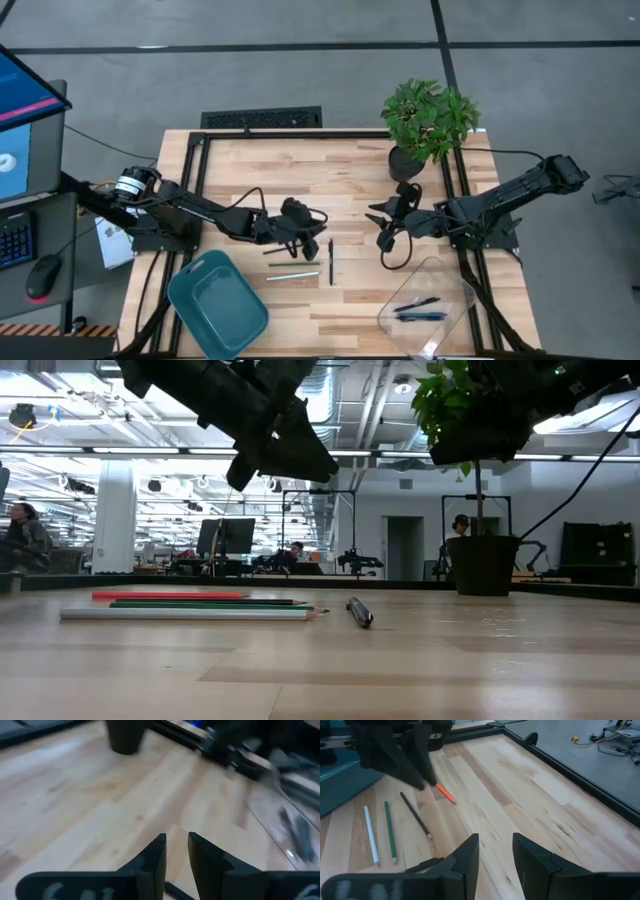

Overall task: Sort pens & pencils
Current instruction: Put the black pen in the transparent bin

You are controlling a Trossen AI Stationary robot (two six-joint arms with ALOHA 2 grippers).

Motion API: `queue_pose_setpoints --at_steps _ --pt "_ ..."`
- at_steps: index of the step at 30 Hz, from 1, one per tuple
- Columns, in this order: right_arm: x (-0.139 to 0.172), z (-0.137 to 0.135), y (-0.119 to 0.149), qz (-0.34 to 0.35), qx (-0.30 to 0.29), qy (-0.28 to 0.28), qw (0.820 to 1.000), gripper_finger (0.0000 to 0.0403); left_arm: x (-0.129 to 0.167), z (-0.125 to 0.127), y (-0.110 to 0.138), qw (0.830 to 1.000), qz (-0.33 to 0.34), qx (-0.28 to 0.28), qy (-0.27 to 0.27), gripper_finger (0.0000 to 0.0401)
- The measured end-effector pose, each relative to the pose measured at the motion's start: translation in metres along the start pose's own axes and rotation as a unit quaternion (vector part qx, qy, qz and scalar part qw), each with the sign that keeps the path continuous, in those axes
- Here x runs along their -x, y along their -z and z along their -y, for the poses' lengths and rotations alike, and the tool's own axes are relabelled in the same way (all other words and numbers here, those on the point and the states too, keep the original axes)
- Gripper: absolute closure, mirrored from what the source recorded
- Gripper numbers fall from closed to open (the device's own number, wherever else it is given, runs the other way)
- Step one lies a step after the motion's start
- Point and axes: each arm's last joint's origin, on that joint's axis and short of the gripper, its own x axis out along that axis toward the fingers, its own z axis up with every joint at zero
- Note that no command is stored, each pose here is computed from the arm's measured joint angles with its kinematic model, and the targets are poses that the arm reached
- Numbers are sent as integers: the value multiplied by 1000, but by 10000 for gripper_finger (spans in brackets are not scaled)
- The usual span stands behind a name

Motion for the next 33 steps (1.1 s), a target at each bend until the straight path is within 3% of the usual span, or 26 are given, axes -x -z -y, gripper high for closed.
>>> queue_pose_setpoints --at_steps 8,15,21,23,28,33 --pt "0 0 0 0 0 0 1000 264 -2 2 0 978 -66 -118 159 330" --pt "0 0 0 0 0 0 1000 264 -2 2 -1 958 -60 -198 200 330" --pt "0 0 1 -3 2 1 1000 264 -1 5 0 938 -65 -226 253 330" --pt "0 0 1 -3 2 1 1000 264 -1 4 -1 947 -58 -213 234 330" --pt "0 0 1 -3 2 1 1000 264 -4 -1 -6 987 -32 -100 124 330" --pt "0 0 1 -3 -1 1 1000 264 -5 -8 -5 999 -16 -11 26 330"
